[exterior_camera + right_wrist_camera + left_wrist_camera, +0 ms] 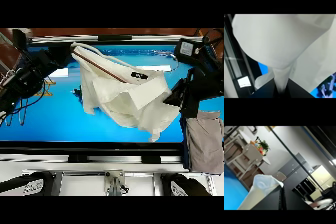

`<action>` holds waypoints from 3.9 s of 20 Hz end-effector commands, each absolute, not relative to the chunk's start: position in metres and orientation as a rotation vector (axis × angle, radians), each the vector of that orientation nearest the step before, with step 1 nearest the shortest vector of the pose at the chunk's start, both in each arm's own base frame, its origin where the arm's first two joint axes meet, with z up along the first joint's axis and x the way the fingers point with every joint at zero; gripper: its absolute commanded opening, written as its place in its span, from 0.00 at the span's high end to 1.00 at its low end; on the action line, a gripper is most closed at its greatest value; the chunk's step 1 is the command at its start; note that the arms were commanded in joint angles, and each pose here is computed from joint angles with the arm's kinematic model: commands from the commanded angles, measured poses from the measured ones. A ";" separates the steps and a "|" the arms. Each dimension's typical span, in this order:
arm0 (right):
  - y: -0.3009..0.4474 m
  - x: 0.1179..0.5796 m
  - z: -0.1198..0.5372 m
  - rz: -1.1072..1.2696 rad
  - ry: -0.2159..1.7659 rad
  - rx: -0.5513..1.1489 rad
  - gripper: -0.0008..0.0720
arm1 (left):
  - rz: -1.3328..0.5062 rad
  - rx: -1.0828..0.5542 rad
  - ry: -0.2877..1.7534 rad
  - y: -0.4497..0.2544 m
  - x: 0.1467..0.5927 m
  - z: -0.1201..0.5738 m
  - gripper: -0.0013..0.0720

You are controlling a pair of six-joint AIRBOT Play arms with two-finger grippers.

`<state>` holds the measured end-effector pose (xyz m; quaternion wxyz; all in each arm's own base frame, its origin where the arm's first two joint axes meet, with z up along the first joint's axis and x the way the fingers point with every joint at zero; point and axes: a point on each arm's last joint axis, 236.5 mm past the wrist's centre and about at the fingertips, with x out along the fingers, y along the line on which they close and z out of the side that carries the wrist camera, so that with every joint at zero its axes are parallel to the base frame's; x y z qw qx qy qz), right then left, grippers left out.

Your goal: Fold the shirts.

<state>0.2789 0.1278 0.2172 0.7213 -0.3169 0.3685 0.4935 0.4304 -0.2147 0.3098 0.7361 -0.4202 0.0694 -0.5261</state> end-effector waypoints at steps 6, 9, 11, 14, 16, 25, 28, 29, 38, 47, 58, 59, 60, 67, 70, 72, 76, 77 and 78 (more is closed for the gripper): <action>0.124 0.285 0.205 1.053 0.872 -0.735 0.88 | -1.173 -0.759 0.098 -0.202 0.419 0.342 0.91; 0.120 0.288 0.204 1.032 0.877 -0.745 0.88 | -1.172 -0.681 0.136 -0.200 0.412 0.332 0.91; 0.119 0.289 0.204 1.027 0.881 -0.745 0.88 | -1.143 -0.660 0.166 -0.190 0.414 0.325 0.91; 0.118 0.290 0.203 1.022 0.882 -0.747 0.88 | -1.116 -0.638 0.151 -0.177 0.413 0.330 0.91; 0.119 0.290 0.201 1.024 0.894 -0.736 0.88 | -1.133 -0.626 0.128 -0.180 0.410 0.341 0.91; 0.152 0.339 0.171 0.888 0.980 -0.532 0.88 | -1.347 -0.447 -0.064 -0.245 0.337 0.432 0.91; 0.166 0.374 0.199 0.744 0.863 -0.325 0.88 | -1.404 -0.363 -0.103 -0.261 0.293 0.450 0.91; 0.169 0.379 0.208 0.721 0.843 -0.265 0.88 | -1.423 -0.339 -0.097 -0.268 0.281 0.450 0.91; 0.174 0.369 0.287 0.650 0.756 -0.075 0.88 | -1.228 -0.007 0.368 -0.299 0.292 0.329 0.91; 0.177 0.340 0.297 0.702 0.808 -0.080 0.88 | -1.091 -0.055 0.128 -0.289 0.322 0.397 0.21; 0.222 0.306 0.340 0.864 0.594 -0.210 0.88 | -1.010 -0.036 0.038 -0.310 0.360 0.399 0.22; 0.223 0.305 0.339 0.865 0.596 -0.216 0.88 | -0.989 -0.011 0.023 -0.312 0.365 0.398 0.22; 0.223 0.305 0.339 0.864 0.596 -0.219 0.88 | -0.965 0.001 0.007 -0.310 0.370 0.399 0.22; 0.217 0.312 0.337 0.822 0.597 -0.223 0.88 | -0.954 -0.016 -0.038 -0.324 0.369 0.407 0.33; 0.217 0.312 0.337 0.821 0.599 -0.221 0.88 | -0.961 0.000 -0.114 -0.348 0.362 0.415 0.31; 0.217 0.312 0.337 0.820 0.599 -0.219 0.88 | -0.937 -0.006 -0.164 -0.354 0.363 0.423 0.26; 0.217 0.312 0.338 0.821 0.599 -0.218 0.88 | -0.895 -0.039 -0.202 -0.355 0.369 0.431 0.24; 0.217 0.312 0.338 0.821 0.599 -0.218 0.88 | -0.891 -0.041 -0.202 -0.356 0.371 0.429 0.24; 0.217 0.312 0.337 0.821 0.600 -0.219 0.88 | -0.888 -0.041 -0.199 -0.357 0.373 0.428 0.24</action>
